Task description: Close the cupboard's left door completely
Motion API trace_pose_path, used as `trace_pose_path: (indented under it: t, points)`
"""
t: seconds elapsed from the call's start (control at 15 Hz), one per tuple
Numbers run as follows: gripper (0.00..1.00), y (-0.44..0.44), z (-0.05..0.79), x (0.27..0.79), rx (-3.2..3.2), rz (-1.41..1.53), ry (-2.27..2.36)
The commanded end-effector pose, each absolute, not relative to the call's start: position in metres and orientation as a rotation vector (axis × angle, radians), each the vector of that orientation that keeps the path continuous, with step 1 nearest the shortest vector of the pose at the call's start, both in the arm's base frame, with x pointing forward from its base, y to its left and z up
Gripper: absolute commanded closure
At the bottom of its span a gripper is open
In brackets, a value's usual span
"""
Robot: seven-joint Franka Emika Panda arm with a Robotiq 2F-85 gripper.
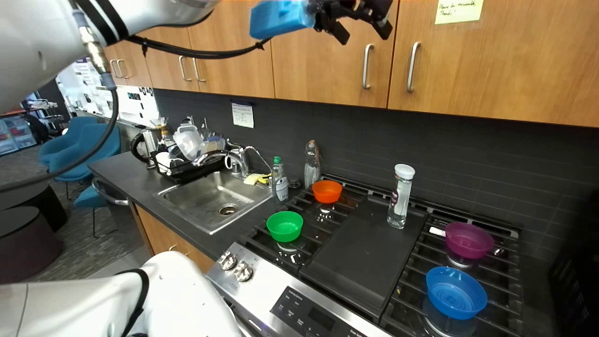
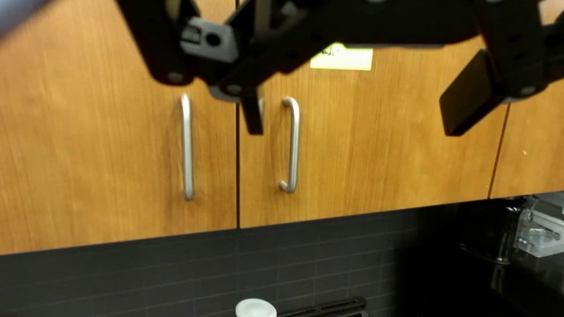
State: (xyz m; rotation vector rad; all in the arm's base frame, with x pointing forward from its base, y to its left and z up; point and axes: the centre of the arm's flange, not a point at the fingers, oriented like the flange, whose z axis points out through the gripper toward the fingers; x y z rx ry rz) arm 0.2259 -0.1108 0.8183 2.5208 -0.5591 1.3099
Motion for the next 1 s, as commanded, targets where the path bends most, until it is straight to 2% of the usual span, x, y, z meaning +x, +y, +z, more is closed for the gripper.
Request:
trace_pose_path:
  t: [0.0,0.27,0.93]
  points:
    - [0.0,-0.117,0.787,0.238,2.512,1.259,-0.609]
    - [0.0,-0.113,0.755,0.243,2.545,1.182,-0.618]
    - [0.0,-0.093,0.703,0.218,2.541,1.046,-0.52]
